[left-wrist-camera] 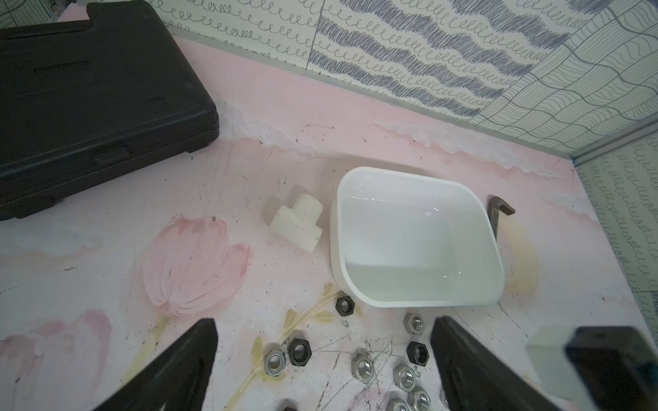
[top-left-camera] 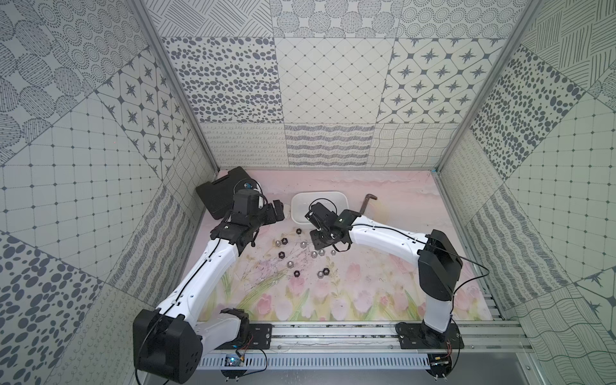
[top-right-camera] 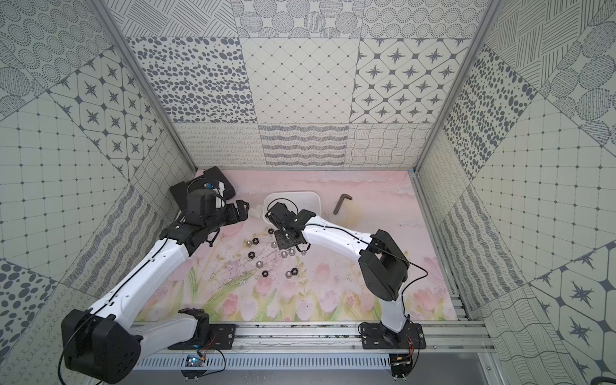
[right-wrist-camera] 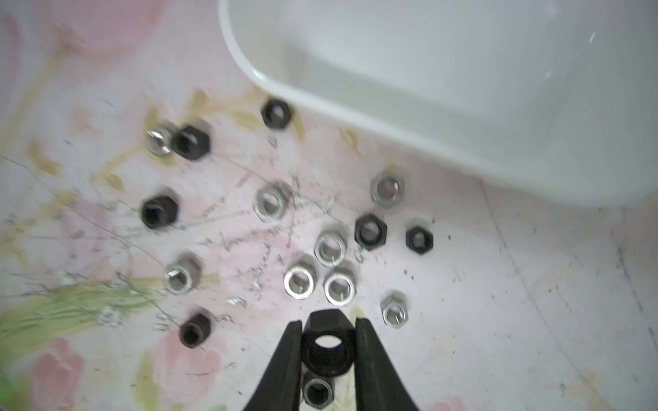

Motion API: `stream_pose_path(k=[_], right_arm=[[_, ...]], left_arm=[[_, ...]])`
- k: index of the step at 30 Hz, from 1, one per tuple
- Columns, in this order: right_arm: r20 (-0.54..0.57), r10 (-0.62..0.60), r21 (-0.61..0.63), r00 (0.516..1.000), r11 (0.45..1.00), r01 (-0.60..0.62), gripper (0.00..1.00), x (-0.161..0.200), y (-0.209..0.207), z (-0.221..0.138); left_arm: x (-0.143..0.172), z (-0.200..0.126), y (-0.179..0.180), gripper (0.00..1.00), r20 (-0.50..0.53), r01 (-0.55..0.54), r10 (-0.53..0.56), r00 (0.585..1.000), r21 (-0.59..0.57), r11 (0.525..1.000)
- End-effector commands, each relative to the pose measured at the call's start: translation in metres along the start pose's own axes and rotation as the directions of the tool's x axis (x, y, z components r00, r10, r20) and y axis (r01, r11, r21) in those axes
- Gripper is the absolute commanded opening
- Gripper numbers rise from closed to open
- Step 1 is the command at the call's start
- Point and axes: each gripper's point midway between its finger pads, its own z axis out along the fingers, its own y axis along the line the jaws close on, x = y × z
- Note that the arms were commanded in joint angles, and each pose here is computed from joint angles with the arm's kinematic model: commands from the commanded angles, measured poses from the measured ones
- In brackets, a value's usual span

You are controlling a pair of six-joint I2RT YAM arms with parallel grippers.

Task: Put the nuts on the desktop into the storage box
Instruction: Pick up the nut from the center of the board, then place the nut in the storage box.

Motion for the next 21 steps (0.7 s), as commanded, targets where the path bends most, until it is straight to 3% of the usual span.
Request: stream_pose_path(k=[1,6,9,21], right_arm=[[0.11,-0.036,-0.051,0.993,0.998,0.042,0.08,-0.058,-0.003,-0.017],[0.13,-0.016,-0.091,0.991,0.995,0.028,0.07,-0.118,-0.014,0.019],[0.113,-0.016,-0.094,0.993,0.995,0.027,0.07,-0.135,-0.018,0.045],[0.065,-0.033,-0.138,0.997,0.989,0.042,0.07,-0.134,-0.007,0.11]], left_arm=[[-0.008,-0.007,-0.003,0.99,0.02,0.009,-0.009,1.0,0.004,1.0],[-0.011,-0.011,-0.003,0.99,0.034,0.016,-0.016,0.999,0.002,1.0],[-0.014,-0.012,-0.004,0.99,0.039,0.018,-0.018,0.999,0.002,1.0],[-0.013,-0.006,-0.006,0.99,0.026,0.021,-0.021,0.999,0.01,1.0]])
